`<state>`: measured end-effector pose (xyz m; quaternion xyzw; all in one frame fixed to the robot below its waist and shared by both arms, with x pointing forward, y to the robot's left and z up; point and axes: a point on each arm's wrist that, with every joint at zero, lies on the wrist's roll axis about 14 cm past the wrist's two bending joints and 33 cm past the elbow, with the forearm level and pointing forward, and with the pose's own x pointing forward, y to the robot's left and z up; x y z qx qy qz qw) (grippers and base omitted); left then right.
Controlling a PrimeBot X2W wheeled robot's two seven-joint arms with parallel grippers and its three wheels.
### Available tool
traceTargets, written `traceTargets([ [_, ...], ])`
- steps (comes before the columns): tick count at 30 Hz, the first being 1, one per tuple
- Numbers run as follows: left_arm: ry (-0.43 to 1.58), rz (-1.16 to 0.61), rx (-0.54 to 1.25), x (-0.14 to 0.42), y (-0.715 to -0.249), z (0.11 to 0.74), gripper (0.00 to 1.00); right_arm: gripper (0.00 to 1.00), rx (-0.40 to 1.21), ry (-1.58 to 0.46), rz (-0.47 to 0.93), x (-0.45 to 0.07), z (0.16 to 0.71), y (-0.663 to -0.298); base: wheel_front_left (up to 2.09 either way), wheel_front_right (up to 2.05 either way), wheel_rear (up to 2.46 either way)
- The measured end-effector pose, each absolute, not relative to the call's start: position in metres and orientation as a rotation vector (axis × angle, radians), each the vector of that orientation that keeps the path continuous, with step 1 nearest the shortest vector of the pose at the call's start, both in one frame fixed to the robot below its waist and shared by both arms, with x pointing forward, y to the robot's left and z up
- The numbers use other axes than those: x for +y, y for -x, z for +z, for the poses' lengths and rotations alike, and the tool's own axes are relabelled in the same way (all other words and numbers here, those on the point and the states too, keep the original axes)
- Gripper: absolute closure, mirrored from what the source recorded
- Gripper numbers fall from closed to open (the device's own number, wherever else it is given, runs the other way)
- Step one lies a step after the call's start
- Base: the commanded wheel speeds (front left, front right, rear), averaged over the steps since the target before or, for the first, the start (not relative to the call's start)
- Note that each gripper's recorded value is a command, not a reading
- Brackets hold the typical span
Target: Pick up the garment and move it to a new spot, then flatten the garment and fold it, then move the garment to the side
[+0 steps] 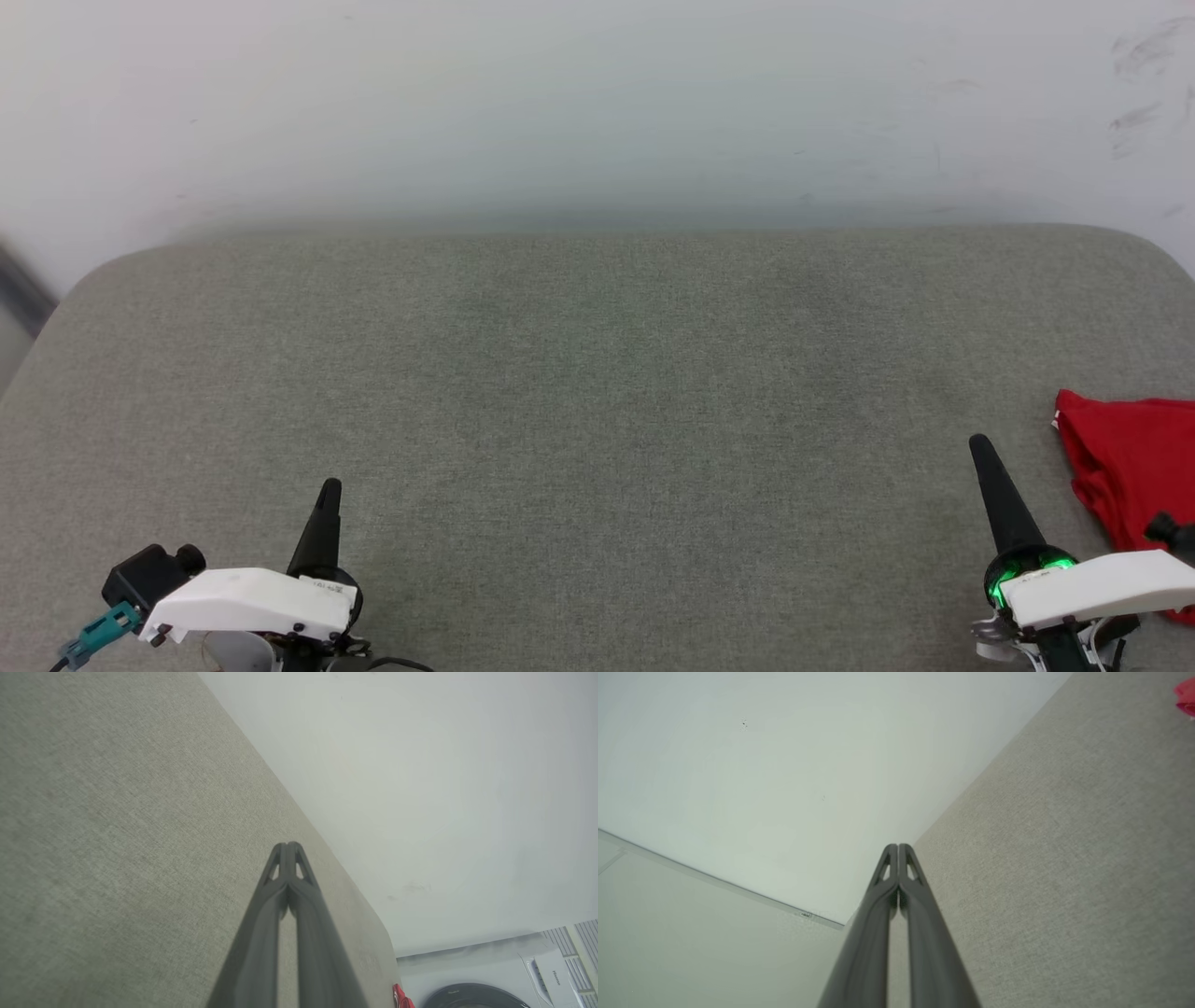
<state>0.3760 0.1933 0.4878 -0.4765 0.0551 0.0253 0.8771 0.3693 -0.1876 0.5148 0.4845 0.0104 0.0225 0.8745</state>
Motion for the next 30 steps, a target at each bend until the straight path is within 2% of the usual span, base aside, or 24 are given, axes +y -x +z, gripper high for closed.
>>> traceTargets([
  [30,1.287,0.041,0.086,0.1948,-0.3818,0.4932,1.00,1.00,0.019,-1.289,0.019,-0.1942,0.5094,-0.3781,0.00,0.00,0.00],
])
